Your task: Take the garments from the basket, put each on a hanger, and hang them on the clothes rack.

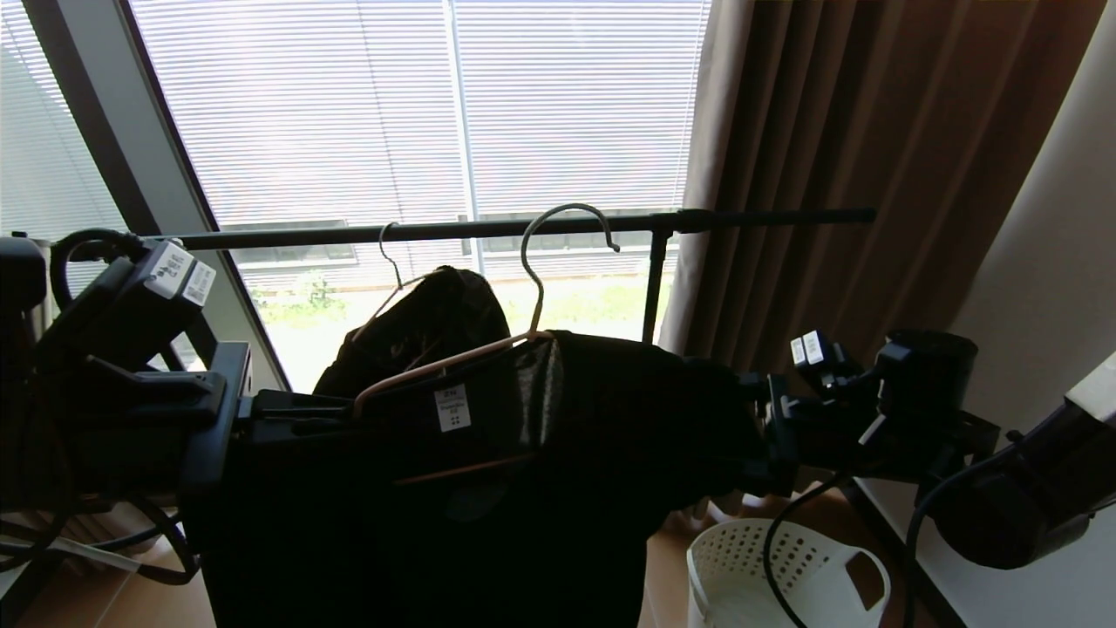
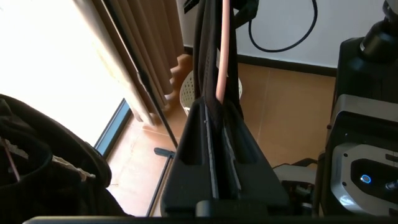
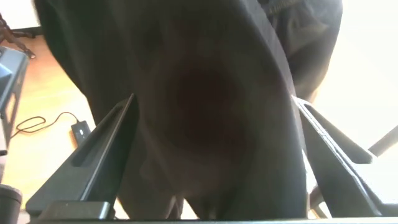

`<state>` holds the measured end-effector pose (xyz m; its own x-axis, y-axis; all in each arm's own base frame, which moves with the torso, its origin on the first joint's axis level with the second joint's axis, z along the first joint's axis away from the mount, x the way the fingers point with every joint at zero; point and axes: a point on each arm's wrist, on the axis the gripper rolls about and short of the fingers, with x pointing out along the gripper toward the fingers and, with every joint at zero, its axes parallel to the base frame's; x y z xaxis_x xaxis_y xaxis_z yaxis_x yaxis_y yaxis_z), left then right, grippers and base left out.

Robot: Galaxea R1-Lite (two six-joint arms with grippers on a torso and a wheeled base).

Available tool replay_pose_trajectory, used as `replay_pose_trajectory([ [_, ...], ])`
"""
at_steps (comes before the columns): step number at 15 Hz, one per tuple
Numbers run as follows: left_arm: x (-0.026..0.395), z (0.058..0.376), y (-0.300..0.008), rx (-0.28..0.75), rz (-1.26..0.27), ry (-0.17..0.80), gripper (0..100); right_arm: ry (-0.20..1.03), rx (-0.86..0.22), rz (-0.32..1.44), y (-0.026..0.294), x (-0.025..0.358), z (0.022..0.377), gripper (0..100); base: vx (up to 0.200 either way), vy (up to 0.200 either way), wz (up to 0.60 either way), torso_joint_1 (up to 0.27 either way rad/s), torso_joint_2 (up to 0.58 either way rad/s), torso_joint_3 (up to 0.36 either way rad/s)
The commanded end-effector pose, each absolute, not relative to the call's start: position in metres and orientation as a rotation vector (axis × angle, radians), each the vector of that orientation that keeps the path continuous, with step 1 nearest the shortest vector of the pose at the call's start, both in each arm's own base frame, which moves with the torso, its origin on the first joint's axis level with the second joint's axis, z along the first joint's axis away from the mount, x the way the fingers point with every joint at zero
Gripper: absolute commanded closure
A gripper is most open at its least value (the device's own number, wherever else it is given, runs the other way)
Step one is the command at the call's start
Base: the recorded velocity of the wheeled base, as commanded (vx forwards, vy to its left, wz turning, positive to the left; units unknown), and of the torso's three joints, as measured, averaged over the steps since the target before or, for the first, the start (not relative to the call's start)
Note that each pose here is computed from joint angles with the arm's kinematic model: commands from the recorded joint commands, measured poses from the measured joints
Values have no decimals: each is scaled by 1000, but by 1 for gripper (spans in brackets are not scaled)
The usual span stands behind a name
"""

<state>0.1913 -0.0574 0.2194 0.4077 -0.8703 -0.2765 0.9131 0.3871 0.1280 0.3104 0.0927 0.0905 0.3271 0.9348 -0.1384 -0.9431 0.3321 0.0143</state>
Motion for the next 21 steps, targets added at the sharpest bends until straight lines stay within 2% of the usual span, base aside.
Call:
replay_pose_trajectory([
  [1,187,223,-56,281,-1138,158,100,147,-66,1224,91,314,84,0,0,0,0,0,0,0],
  [3,187,223,-56,281,-1138,158,100,148,-65,1220,90,316,83,0,0,0,0,0,0,0],
  [4,185,224,-56,283,-1137,152,100,145,-66,1215,88,317,83,100,0,0,0,0,0,0],
  [15,177,223,-46,278,-1091,151,100,139,-59,1116,59,343,77,100,0,0,0,0,0,0],
  [21,177,223,-36,257,-1075,147,100,147,-55,1110,57,347,72,100,0,0,0,0,0,0],
])
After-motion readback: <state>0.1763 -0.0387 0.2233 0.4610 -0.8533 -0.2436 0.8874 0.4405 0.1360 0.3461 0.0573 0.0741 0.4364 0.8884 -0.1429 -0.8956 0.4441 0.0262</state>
